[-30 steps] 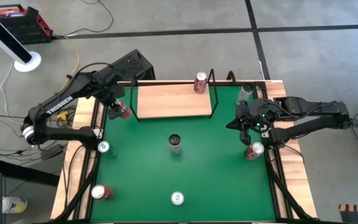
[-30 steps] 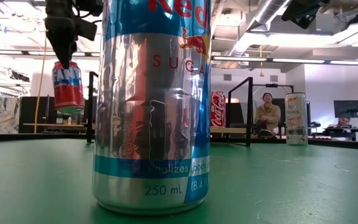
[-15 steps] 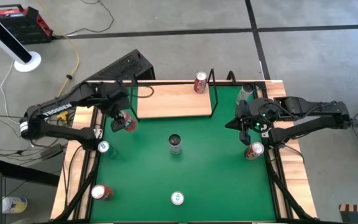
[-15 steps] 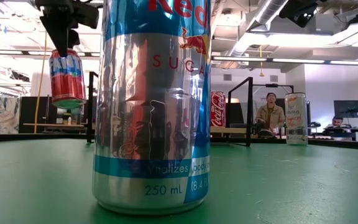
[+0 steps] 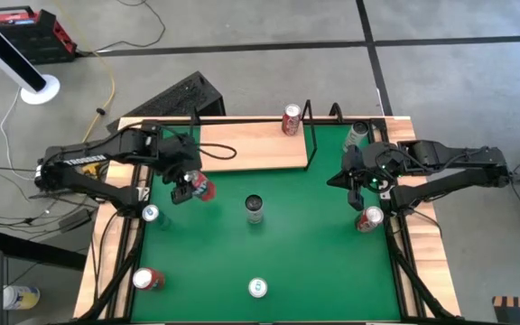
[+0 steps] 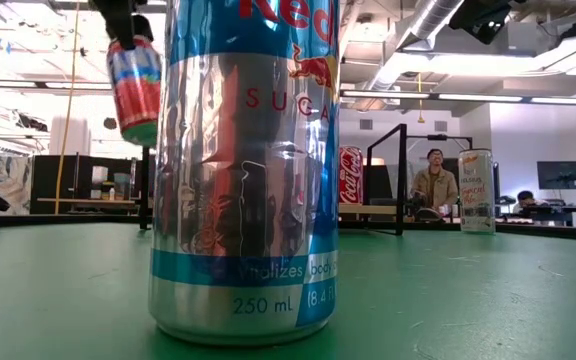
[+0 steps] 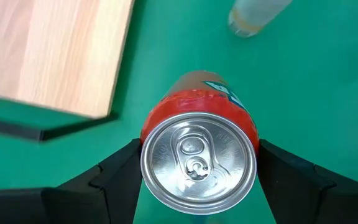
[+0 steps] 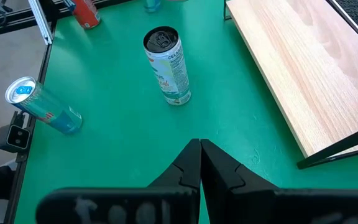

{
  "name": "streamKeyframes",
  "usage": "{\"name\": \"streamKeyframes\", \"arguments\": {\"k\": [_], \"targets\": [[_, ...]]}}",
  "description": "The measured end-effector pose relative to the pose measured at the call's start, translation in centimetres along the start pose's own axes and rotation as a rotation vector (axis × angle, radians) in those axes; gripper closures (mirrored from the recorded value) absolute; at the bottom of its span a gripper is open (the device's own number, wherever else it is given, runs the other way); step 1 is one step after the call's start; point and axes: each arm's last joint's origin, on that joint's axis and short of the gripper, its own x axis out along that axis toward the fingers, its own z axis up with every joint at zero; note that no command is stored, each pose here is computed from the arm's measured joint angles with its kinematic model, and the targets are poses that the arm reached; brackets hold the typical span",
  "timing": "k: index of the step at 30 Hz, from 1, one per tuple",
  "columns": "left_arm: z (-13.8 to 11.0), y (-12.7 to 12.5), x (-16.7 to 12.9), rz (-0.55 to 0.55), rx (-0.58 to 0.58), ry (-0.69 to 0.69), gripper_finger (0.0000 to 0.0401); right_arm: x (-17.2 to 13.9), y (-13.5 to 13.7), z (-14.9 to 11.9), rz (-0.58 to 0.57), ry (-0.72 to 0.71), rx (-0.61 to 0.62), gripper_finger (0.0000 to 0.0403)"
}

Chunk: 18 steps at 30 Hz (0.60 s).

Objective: Place canned beverage on shelf
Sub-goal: Put the top orange soda can on the shelf

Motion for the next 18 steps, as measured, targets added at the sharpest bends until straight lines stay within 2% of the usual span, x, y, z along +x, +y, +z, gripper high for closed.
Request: {"name": "streamKeyframes", "arguments": {"k": [7, 13, 18], "targets": [[3.2, -2.5, -0.3, -0.034, 0.081, 0.001, 0.0147, 0.0, 0.0, 0.0, 0.0, 0.0, 0.0, 0.0372], [6.6, -4.4, -0.8, -0.041, 0.17, -0.058, 0.0147, 0.0, 0.0, 0.0, 0.0, 0.0, 0.0, 0.0372], [9.5, -4.9, -0.9, 0.014, 0.232, -0.117, 0.0147, 0.0, 0.0, 0.0, 0.0, 0.0, 0.0, 0.0372]]}}
